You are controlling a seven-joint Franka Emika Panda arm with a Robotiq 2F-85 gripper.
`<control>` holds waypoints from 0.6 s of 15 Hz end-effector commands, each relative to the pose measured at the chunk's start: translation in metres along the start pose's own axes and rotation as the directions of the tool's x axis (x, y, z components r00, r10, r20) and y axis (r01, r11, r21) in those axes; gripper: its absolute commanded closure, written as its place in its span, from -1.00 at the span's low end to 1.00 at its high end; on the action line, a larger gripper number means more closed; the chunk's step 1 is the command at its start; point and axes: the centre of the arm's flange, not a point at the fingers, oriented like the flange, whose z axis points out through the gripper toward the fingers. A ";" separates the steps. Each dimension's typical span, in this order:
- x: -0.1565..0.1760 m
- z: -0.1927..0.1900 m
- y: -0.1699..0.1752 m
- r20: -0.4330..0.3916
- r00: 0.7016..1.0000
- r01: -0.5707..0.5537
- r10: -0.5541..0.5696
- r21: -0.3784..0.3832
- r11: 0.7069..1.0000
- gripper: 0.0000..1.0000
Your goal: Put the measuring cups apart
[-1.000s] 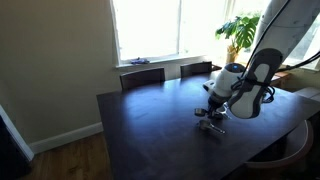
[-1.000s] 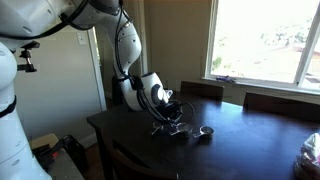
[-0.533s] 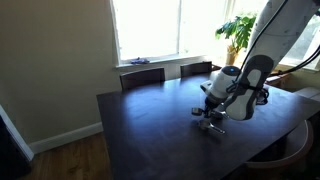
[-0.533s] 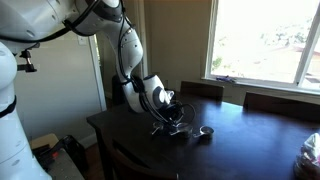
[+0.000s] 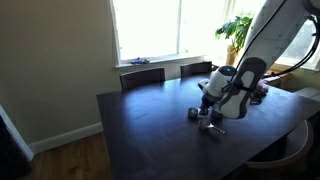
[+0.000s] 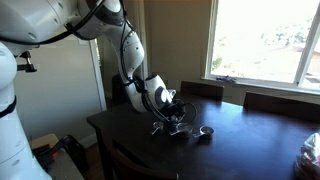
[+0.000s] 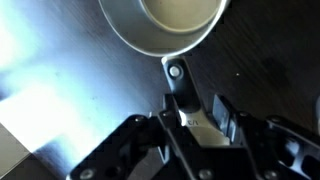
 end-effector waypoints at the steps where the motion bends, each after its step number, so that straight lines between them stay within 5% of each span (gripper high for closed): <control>1: -0.001 -0.004 0.006 -0.038 0.999 -0.034 0.034 -0.021 0.999 -0.50; 4: -0.002 -0.015 0.008 -0.051 0.998 -0.041 0.040 -0.010 0.999 -0.91; 9: -0.006 -0.047 0.022 -0.030 0.995 -0.092 0.093 0.034 0.995 -1.00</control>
